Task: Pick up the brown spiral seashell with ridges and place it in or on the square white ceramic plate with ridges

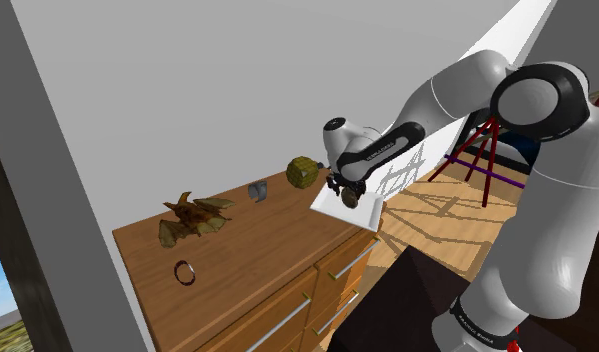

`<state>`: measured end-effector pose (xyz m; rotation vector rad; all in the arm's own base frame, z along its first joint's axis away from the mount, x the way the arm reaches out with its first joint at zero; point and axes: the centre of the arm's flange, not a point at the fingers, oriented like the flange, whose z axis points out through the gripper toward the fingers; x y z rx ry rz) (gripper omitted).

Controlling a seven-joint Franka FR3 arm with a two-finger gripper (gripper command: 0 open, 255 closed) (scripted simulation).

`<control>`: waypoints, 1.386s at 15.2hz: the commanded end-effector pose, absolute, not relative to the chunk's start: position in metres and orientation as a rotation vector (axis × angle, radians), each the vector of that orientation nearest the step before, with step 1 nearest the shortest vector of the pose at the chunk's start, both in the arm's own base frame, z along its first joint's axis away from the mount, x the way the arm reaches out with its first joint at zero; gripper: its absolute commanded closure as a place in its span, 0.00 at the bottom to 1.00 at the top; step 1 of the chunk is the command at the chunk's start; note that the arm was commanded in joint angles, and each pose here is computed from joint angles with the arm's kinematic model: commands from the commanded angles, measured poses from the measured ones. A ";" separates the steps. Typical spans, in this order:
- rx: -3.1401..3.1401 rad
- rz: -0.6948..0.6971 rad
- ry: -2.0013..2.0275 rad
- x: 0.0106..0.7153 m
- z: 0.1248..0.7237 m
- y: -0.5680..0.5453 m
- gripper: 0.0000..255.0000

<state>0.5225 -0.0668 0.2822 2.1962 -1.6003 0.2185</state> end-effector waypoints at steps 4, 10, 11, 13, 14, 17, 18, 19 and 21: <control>2.198 0.210 -1.596 0.523 0.265 -0.064 1.00; 2.198 0.210 -1.596 0.523 0.265 -0.064 0.00; 2.198 0.210 -1.596 0.523 0.265 -0.064 0.00; 2.198 0.210 -1.596 0.523 0.265 -0.064 0.00; 2.198 0.210 -1.596 0.523 0.265 -0.064 0.00; 2.198 0.210 -1.596 0.526 0.289 -0.054 0.00; 2.198 0.210 -1.596 0.528 0.301 -0.048 0.00; 2.198 0.210 -1.596 0.529 0.310 -0.044 0.00; 2.198 0.210 -1.596 0.529 0.310 -0.044 0.00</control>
